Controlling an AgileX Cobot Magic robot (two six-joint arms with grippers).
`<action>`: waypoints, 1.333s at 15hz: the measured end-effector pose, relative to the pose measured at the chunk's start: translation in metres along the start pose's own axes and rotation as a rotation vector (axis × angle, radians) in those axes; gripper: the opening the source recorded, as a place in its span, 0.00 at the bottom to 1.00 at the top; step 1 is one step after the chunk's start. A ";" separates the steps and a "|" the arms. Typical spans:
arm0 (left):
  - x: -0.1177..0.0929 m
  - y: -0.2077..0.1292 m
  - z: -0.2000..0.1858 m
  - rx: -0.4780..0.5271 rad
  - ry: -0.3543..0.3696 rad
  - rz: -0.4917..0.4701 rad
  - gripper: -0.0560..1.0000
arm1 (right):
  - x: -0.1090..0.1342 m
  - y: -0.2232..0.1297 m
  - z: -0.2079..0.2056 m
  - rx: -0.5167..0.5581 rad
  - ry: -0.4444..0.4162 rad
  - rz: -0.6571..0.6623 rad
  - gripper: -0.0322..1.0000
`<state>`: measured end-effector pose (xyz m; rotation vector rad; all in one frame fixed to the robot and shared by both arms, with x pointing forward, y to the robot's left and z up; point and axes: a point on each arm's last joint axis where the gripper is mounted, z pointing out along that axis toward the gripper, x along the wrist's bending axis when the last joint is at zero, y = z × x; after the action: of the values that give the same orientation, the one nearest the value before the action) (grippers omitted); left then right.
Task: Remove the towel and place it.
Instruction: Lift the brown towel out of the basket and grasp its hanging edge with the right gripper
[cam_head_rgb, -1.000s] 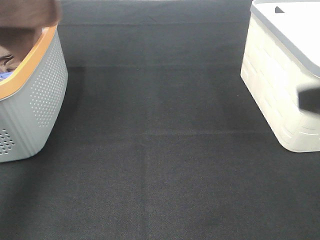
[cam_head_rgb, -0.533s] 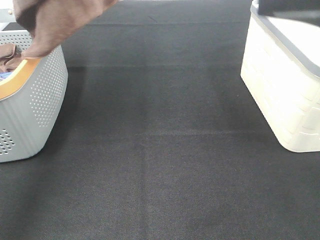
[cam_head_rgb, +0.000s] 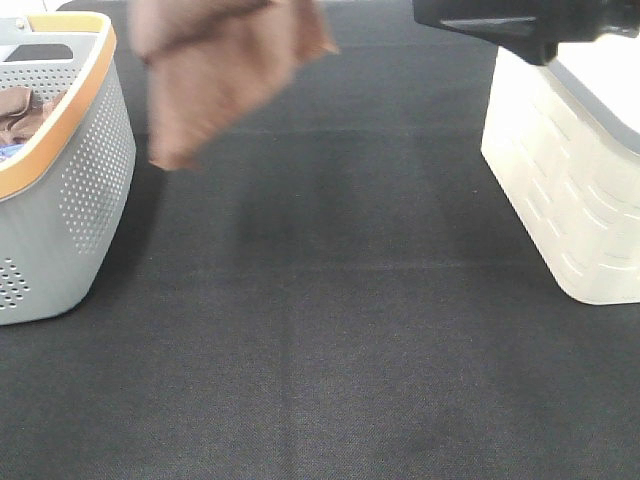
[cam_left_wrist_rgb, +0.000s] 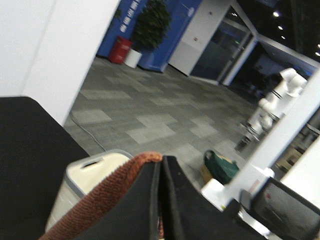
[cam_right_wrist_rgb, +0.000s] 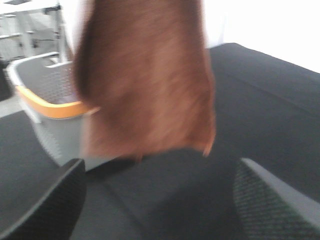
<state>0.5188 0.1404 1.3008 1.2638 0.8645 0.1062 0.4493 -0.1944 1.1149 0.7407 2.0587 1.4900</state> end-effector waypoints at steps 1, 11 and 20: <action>-0.003 -0.004 0.000 0.035 -0.028 -0.005 0.05 | -0.003 -0.002 0.003 0.009 -0.015 0.004 0.77; -0.020 -0.014 -0.003 0.164 -0.211 -0.050 0.05 | -0.001 -0.021 0.028 0.087 0.126 0.084 0.77; -0.024 -0.016 -0.004 0.180 -0.249 -0.049 0.05 | 0.001 -0.026 0.035 0.098 0.191 0.131 0.77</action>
<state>0.4940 0.1259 1.2993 1.3889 0.6996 -0.1688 0.4682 -0.1761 1.0802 0.8128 2.2770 1.5951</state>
